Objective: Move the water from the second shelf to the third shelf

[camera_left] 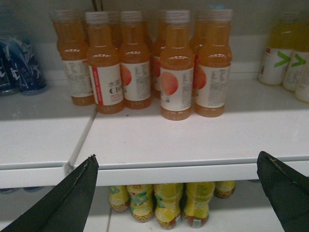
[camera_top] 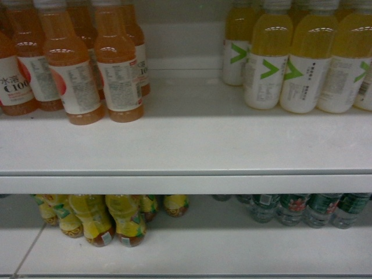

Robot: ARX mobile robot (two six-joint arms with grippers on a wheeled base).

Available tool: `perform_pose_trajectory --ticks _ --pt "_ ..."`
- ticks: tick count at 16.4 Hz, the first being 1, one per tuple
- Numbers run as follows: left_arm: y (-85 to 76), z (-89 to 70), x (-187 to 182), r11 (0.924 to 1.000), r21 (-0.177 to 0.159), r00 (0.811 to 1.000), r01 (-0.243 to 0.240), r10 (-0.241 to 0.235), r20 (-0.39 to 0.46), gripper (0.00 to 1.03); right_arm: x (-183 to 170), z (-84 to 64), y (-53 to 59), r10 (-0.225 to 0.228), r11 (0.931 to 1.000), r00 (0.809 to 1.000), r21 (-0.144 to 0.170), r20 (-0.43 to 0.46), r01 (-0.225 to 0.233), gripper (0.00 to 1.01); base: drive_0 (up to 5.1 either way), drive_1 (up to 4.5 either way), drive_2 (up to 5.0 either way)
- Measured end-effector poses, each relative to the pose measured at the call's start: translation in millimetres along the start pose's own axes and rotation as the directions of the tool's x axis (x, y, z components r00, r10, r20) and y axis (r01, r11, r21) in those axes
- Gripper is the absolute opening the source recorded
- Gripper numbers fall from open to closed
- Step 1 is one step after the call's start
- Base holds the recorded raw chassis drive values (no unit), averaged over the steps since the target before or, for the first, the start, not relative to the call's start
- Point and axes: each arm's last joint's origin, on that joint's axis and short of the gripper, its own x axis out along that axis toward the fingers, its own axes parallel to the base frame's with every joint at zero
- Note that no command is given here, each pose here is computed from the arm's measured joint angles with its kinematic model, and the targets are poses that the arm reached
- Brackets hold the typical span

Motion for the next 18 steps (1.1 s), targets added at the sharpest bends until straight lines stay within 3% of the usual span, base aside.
perform_pose_trajectory --ticks 18 --pt "0.0 0.0 0.0 1.0 0.0 1.0 0.0 0.0 0.0 0.98 0.1 0.0 0.0 0.0 1.0 1.0 0.0 0.0 0.0 0.39 -5.0 2.47 2.5"
